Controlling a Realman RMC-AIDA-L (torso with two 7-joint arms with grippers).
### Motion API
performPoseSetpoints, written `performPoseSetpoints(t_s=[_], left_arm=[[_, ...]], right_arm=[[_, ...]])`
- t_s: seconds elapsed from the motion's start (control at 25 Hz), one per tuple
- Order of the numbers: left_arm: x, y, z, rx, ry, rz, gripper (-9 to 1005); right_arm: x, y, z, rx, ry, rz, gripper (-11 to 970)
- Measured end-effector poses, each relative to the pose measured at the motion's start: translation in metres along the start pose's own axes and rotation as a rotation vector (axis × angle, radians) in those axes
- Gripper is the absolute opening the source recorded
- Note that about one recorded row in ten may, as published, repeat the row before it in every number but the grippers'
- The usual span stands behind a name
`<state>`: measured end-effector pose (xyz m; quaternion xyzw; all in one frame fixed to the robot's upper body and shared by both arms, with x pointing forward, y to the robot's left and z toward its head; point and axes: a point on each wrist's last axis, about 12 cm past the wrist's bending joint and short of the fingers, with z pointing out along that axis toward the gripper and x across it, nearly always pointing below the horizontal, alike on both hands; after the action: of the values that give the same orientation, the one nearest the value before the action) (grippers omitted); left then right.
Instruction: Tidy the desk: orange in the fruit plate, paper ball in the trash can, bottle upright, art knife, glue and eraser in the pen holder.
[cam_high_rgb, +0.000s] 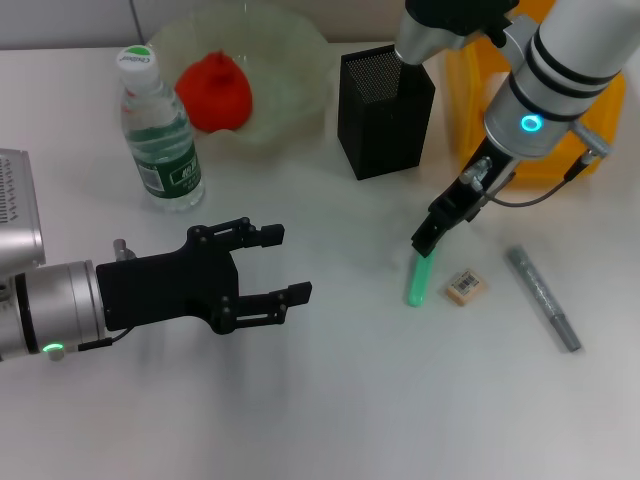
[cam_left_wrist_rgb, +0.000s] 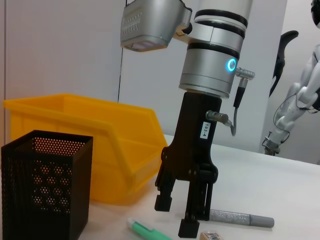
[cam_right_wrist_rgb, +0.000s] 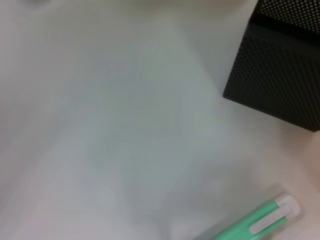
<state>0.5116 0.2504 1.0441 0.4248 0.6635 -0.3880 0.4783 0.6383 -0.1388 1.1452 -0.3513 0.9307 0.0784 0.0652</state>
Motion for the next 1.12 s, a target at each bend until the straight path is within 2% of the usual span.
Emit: performPoseSetpoints(t_s=[0.24,1.12], left_arm=[[0.000,0.000,0.000,-0.001,0.000,0.004,785],[0.000,0.000,0.000,0.005,0.005,0.011,784]], right_arm=[[0.000,0.004,0.005,-0.036,-0.012,0.015,827],[0.001,0.004,0.015,-0.006,0.000,0.020,826]])
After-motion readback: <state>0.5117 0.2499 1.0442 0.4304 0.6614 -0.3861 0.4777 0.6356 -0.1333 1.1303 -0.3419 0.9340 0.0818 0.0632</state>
